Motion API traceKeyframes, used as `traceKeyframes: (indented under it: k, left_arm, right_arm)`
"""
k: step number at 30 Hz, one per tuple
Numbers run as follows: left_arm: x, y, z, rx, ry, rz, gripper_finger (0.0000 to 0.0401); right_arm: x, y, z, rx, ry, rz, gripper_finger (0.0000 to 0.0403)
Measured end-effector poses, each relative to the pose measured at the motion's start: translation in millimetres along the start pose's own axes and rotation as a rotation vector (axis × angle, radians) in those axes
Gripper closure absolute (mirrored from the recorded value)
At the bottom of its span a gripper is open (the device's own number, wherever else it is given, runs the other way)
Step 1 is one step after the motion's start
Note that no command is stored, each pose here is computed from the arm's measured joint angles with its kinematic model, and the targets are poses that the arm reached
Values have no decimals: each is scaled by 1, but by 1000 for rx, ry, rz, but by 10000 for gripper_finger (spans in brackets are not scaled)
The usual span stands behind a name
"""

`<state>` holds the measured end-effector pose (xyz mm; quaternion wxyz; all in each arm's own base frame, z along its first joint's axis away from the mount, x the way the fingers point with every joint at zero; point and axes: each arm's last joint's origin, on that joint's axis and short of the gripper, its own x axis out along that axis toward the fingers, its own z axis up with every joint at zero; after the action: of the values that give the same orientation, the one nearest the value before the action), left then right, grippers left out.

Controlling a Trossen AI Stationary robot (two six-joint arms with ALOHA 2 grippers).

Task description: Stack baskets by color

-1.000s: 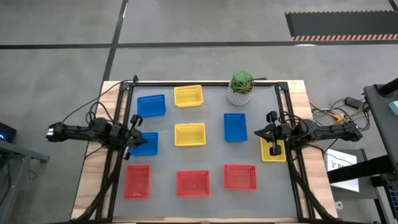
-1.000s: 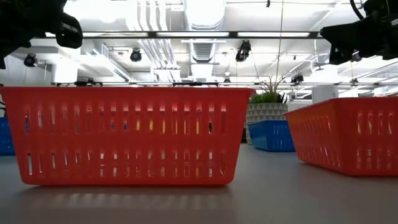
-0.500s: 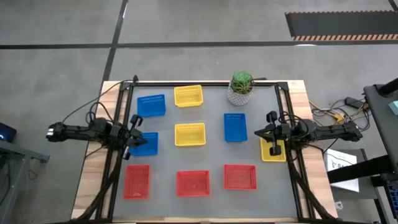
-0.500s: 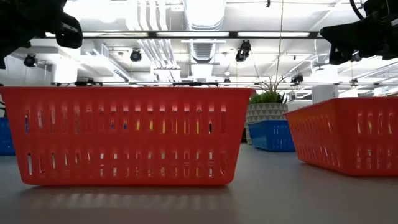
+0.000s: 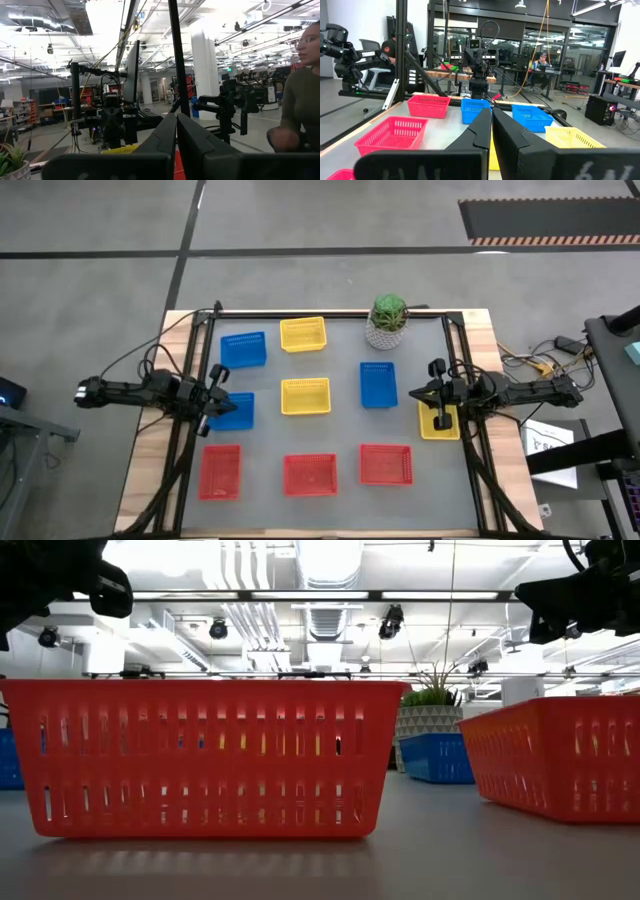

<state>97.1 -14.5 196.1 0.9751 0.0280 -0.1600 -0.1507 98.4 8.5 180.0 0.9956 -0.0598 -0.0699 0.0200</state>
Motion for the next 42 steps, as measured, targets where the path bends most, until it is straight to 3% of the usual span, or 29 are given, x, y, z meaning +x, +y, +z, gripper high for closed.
traceKeyframes:
  k: [30,42]
  left_arm:
    - [0,0,2,4,-17,1,401]
    - [-7,0,37,91,-385,13,401]
  right_arm:
    - [0,-1,5,2,-47,-6,394]
    - [0,-1,5,2,-48,-6,394]
